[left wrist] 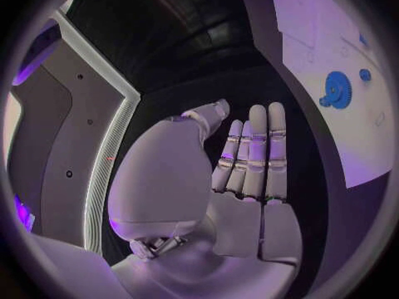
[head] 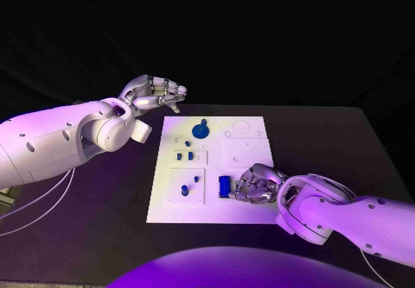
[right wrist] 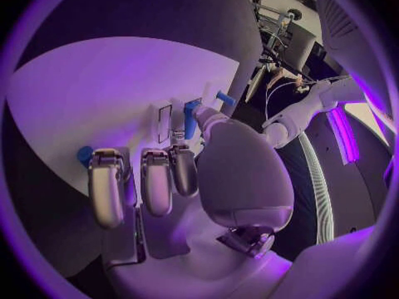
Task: Assemble the parts on the task board
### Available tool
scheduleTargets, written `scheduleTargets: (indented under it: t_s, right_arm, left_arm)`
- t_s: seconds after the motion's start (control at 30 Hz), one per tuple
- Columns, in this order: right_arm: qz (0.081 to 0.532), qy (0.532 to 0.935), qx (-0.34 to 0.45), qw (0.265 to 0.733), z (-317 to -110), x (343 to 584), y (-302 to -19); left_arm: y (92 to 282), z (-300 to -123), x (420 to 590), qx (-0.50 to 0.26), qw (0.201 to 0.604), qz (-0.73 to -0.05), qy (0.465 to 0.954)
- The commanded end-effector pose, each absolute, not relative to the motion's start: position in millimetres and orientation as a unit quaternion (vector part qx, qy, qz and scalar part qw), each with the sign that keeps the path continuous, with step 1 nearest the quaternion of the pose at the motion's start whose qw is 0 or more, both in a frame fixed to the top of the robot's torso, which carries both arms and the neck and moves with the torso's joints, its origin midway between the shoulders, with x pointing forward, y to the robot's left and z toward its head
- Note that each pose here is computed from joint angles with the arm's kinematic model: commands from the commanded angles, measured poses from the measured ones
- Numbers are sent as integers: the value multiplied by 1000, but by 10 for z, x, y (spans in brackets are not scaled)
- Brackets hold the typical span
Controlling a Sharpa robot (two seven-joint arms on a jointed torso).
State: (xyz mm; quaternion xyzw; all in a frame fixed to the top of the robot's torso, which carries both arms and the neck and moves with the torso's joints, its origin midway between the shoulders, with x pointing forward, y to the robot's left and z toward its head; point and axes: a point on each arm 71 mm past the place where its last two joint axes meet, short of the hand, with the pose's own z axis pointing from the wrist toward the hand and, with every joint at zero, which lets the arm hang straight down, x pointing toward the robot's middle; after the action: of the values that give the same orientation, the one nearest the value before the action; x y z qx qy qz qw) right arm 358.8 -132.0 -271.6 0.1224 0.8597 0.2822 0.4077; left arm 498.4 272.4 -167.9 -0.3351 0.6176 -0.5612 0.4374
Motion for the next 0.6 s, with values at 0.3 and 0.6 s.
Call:
scheduleTargets:
  t_s: [0.3,0.6]
  right_arm:
    - [300,842,128,430,-2623,3577,-1427]
    - [314,803,154,481,-2414,3598,-1903]
  left_arm:
    - [2707,-1669,4981,-333,433,-567,617]
    - [2705,-1667,4979,-332,434,-568,615]
